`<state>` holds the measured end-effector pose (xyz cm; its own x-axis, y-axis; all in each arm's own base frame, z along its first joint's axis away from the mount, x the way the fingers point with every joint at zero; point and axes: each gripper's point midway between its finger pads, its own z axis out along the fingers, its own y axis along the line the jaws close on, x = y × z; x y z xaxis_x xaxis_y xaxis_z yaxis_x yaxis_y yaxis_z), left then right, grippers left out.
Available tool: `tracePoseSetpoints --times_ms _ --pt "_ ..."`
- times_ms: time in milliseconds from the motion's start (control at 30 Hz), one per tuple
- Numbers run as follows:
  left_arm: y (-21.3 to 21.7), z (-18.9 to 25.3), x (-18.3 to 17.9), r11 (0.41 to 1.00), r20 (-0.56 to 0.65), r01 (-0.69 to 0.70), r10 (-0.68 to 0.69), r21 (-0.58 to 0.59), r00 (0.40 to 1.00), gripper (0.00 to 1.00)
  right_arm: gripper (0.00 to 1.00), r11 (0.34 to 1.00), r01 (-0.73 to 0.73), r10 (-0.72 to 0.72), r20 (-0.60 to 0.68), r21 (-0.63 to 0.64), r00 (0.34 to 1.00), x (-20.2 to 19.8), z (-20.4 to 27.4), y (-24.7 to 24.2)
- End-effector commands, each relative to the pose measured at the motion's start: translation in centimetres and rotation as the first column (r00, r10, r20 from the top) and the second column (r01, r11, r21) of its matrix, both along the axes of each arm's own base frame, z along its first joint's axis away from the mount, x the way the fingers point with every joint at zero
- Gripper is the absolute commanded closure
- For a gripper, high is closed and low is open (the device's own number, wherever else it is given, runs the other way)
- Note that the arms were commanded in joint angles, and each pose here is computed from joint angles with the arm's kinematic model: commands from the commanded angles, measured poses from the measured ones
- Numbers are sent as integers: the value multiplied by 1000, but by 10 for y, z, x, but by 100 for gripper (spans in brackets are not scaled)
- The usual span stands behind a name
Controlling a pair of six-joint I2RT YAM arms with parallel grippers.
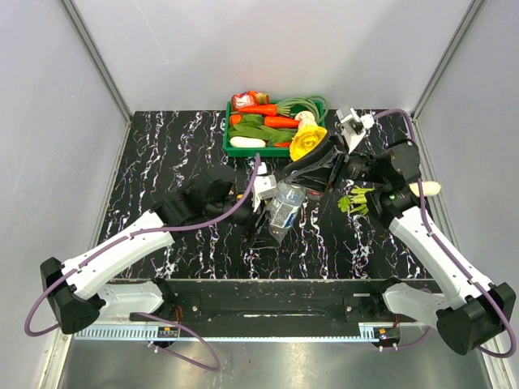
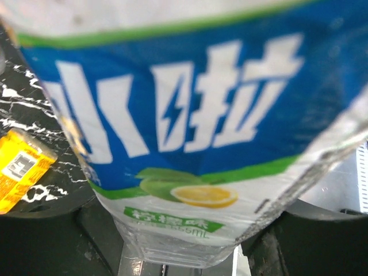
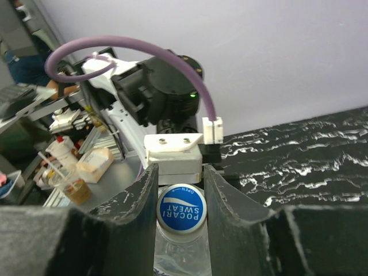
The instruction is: Unscrew the bottle caps
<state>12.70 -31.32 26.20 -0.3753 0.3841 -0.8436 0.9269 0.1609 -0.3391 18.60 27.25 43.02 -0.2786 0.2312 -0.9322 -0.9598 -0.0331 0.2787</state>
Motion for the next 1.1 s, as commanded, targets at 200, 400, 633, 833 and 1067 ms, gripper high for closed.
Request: tracePoseSetpoints --times_ms 200,400,633,833,1067 --pt "-6 21 -24 981 -12 165 -167 -104 986 33 100 986 -161 138 325 45 936 -52 32 -16" --pt "-4 18 -30 974 -23 198 -202 -106 979 34 100 981 -186 156 372 48 915 -58 34 -17" --pt "-4 17 -25 981 -15 169 -171 -95 985 35 91 983 -172 140 333 69 932 -52 34 -15" --pt "-2 17 -13 992 15 98 -97 -75 995 34 34 988 -128 100 273 89 957 -40 35 -12" --pt "2 4 4 1000 24 1 -1 -10 1000 34 0 993 10 -37 236 116 971 -21 47 -13"
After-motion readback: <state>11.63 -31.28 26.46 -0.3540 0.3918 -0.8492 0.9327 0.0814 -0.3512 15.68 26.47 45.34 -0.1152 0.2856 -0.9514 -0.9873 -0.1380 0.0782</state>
